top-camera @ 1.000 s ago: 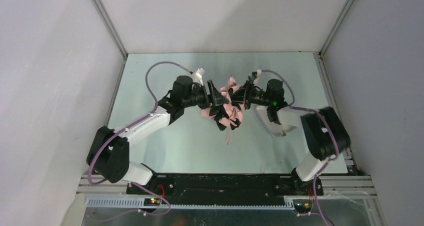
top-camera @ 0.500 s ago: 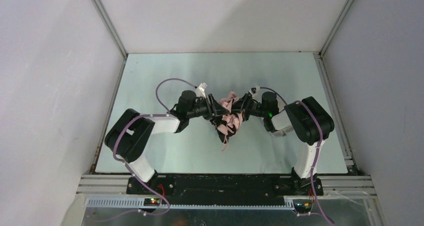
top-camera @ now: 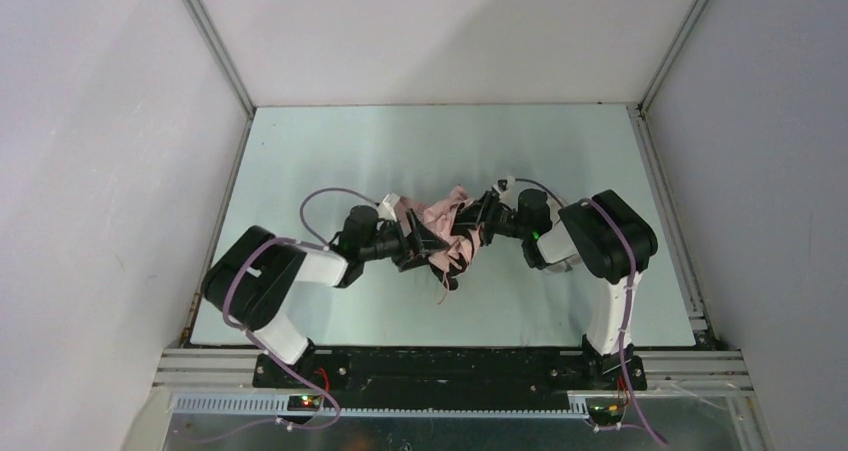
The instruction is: Put away the umbrella
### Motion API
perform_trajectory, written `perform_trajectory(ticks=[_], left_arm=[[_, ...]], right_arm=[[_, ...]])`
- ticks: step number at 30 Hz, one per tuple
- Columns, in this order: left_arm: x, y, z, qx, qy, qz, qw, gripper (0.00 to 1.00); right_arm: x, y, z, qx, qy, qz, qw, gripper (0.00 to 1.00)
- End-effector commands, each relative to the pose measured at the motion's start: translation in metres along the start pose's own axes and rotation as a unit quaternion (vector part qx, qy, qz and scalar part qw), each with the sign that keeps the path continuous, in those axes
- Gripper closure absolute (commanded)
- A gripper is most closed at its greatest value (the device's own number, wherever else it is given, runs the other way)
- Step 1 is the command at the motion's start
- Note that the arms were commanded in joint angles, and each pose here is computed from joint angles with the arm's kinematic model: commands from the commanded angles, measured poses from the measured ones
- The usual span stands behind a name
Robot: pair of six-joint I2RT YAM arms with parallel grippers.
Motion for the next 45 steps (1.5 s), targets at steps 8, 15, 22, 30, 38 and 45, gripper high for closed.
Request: perform_trajectory(ticks=[8, 15, 22, 30, 38, 45], left_arm=[[-0.043, 0.034, 0.011, 0.001, 0.005, -0.088, 0.996, 0.00], [-0.057, 0.025, 0.029, -0.022, 0.014, -0.135, 0.991, 0.00], [-0.060, 0.015, 0.043, -0.037, 0.002, -0.138, 0.990, 0.23], [-0.049, 0.020, 0.056, -0.076, 0.034, -0.123, 0.989, 1.00], [-0.053, 0.022, 0.054, -0.085, 0.099, -0.181, 0.975, 1.00], [-0.059, 0.018, 0.052, -0.082, 0.101, -0.193, 0.973, 1.00]], right_arm=[[0.087, 0.007, -0.001, -0.021, 0.065, 0.146, 0.987, 1.00], [0.093, -0.003, -0.022, 0.007, 0.071, 0.150, 0.986, 1.00], [0.095, -0.007, -0.032, 0.020, 0.073, 0.151, 0.986, 1.00], [0.103, 0.002, -0.035, 0.027, 0.102, 0.148, 0.983, 0.75], [0.127, 0.015, -0.042, 0.037, 0.137, 0.215, 0.966, 0.15], [0.138, 0.017, -0.042, 0.014, 0.139, 0.193, 0.971, 0.01]])
Point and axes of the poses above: each gripper's point midway between its finger pads, its own y axis back along the fingers, its own x axis along the line the jaws close on, z = x × y, the point moved 7 cm from there along y, back along the fingers, and after that the axes turned 11 degrees about -y, right-handed, at the moved point
